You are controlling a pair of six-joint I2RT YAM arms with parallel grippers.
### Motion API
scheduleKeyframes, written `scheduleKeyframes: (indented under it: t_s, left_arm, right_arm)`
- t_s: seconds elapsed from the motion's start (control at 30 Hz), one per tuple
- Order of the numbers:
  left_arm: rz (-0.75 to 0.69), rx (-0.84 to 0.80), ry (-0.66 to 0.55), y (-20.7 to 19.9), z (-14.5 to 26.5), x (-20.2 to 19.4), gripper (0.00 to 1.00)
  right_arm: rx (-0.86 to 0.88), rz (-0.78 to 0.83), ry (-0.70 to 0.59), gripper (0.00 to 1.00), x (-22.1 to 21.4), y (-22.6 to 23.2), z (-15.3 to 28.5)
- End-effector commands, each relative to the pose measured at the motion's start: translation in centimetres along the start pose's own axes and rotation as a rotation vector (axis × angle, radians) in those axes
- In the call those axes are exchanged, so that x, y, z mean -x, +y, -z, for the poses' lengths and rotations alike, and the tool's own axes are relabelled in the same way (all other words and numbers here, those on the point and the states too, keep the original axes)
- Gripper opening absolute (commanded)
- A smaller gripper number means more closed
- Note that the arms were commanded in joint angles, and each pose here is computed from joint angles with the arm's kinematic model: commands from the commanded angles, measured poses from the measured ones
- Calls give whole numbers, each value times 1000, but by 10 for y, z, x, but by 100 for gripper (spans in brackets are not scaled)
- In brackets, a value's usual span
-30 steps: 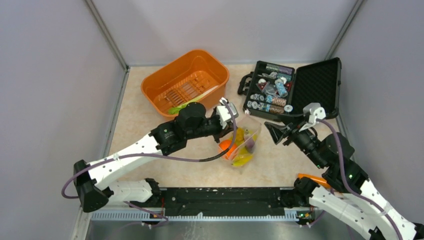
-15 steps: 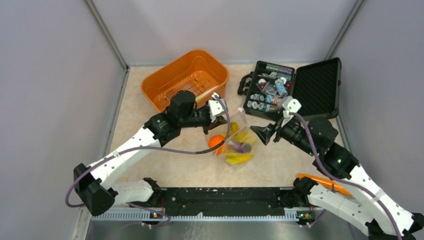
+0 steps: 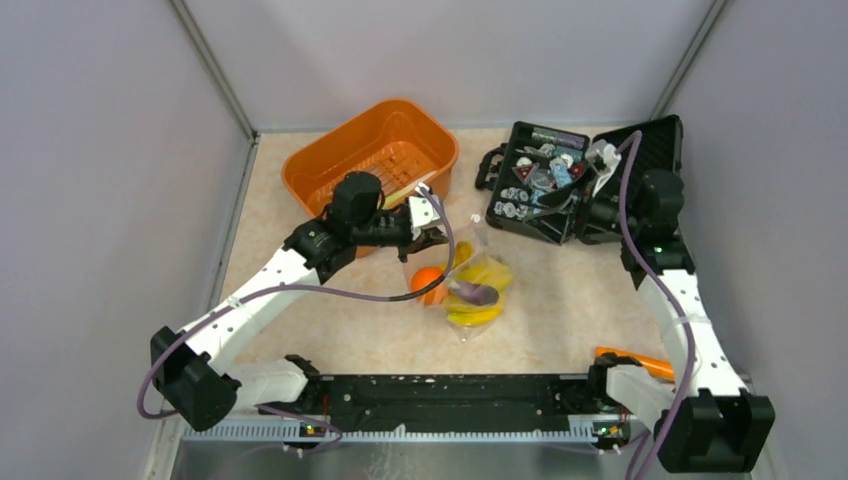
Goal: Place the food in the zip-top bag and seal the zipper
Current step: Adjust the zipper food storage bag at the center of the board.
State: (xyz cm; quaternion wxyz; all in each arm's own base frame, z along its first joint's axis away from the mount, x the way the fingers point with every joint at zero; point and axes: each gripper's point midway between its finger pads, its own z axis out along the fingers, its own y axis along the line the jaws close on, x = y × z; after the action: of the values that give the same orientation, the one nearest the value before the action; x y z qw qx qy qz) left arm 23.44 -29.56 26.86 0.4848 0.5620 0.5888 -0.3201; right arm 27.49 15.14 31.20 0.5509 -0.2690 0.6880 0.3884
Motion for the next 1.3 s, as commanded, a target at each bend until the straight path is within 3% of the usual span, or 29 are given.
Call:
scheduleKeyframes:
  t_s: [0.0, 0.3, 0.53, 1.1, 1.17, 1.27]
  left_arm:
    - [-91, -43, -115, 4, 3, 40, 0]
    - [-88, -130, -143, -4, -4, 47, 0]
    - [-81, -198, -169, -7, -10, 56, 0]
    - [-94, -305, -232, -17, -16, 76, 0]
    - [-96, -312, -235, -17, -18, 78, 0]
    - [-91, -324, -230, -17, -22, 78, 0]
  right_arm:
    - [363, 119, -42, 74, -5, 49, 6]
    - [455, 274, -76, 77, -27, 54, 6]
    - [573, 264, -31, 78, -30, 71, -10]
    - [622, 207, 4, 74, -21, 66, -28]
    - [639, 187, 16, 72, -22, 67, -28]
    - [660, 151, 36, 58, -23, 69, -28]
